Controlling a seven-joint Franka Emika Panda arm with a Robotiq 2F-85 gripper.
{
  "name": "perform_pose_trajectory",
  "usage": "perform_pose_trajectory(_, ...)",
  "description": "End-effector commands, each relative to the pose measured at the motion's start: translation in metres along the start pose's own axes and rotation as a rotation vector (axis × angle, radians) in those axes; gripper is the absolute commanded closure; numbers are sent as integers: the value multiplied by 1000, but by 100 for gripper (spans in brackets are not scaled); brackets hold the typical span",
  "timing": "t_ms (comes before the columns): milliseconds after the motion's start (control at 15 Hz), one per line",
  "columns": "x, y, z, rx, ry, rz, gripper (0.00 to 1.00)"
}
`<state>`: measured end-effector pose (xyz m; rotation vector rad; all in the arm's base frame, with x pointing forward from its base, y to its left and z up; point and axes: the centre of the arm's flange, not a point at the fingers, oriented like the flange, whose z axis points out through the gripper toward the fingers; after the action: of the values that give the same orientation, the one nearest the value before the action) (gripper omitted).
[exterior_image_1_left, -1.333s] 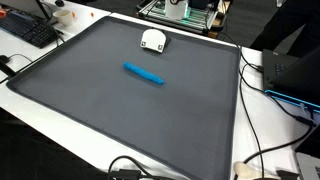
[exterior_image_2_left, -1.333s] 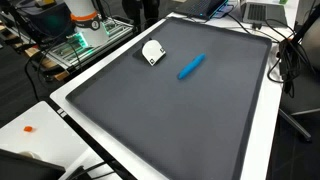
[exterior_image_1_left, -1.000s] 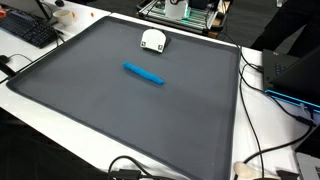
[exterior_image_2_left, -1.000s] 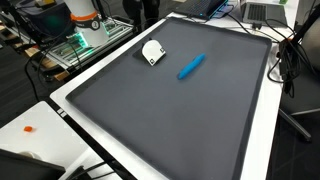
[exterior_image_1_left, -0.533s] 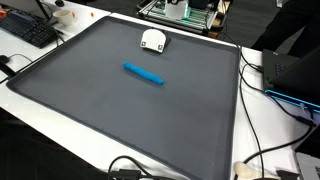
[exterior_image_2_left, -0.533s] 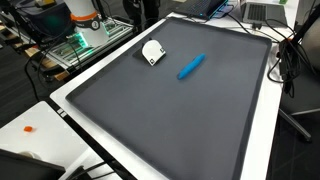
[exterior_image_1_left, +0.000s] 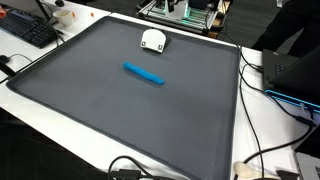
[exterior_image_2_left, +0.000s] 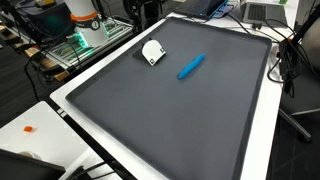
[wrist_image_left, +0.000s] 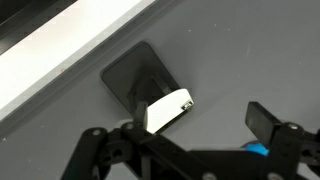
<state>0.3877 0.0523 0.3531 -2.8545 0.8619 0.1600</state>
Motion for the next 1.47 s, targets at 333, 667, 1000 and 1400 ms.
perform_pose_trajectory(333, 6, 16, 50, 144, 11, 445, 0)
perform_pose_trajectory(667, 20, 21, 69, 160, 35, 700, 0)
perform_pose_trajectory(1000, 27, 33, 85, 109, 12, 780, 0)
perform_pose_trajectory(1400, 32, 38, 99, 101, 13, 796, 0)
